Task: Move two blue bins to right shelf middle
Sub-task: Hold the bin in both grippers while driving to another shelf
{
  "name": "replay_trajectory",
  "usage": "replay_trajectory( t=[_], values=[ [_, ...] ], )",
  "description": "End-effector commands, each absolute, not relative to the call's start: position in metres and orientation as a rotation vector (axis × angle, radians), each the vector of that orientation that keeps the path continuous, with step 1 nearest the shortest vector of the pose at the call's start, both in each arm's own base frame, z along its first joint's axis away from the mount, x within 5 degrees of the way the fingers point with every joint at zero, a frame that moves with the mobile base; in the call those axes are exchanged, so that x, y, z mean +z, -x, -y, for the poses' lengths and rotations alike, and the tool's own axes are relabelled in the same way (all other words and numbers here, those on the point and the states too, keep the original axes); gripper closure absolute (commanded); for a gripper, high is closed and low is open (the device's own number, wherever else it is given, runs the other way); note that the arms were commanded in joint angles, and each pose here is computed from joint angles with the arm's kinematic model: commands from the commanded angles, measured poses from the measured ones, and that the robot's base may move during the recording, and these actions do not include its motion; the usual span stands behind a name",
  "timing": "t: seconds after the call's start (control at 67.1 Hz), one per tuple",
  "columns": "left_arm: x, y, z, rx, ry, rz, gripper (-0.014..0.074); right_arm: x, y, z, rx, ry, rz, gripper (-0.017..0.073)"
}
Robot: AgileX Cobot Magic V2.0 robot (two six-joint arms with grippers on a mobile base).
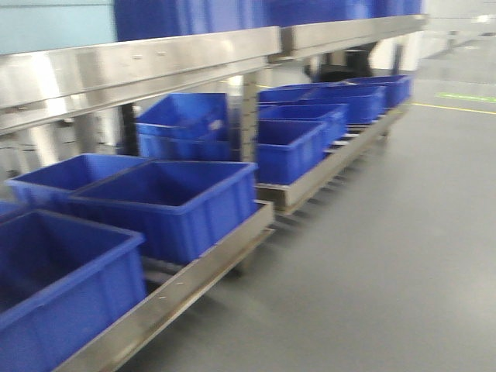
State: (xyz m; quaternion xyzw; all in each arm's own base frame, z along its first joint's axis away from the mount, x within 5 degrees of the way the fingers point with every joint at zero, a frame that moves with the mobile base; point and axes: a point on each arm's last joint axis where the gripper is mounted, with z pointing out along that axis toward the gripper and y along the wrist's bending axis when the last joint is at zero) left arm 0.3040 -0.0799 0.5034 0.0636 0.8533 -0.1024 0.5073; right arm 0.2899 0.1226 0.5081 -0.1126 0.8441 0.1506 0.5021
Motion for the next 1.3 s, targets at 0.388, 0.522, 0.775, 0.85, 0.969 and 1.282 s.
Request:
replay_trajectory(
  t=[0.388, 0.522, 0.775, 0.85, 0.969, 1.282],
  values=[
    [0.516, -0.2984, 0.0819, -0.28, -0.163, -1.976, 0.0705, 0.5185, -0.2859, -0.1207, 0.369, 0.28, -1.974, 0.0712],
    [0.516, -0.2984, 0.0819, -0.28, -0.163, -1.976, 0.0705, 0.5185, -0.2859, -0.1207, 0.369, 0.28, -1.974, 0.0712],
    [0.516, -0.2984, 0.0819, -0.28, -0.163, -1.976, 0.0705, 0.5185, -0.2859, -0.1207, 0.369, 0.28, -1.974, 0.0712],
    [0.516, -0.2984, 0.0819, -0.28, -0.163, -1.976, 0.0705, 0.5185, -0.2859, -0.1207, 0.369, 0.28, -1.974, 0.0712],
    [0.516, -0.2984, 0.0819, -0.28, -0.163, -1.976, 0.0705, 0.5185, -0.2859, -0.1207, 0.369, 0.28, -1.974, 0.0712],
    [0.516, -0.2984, 0.0819, -0.28, -0.163, -1.976, 0.0705, 0.5185, -0.2859, -0.1207, 0.369, 0.28, -1.974, 0.0712]
  ],
)
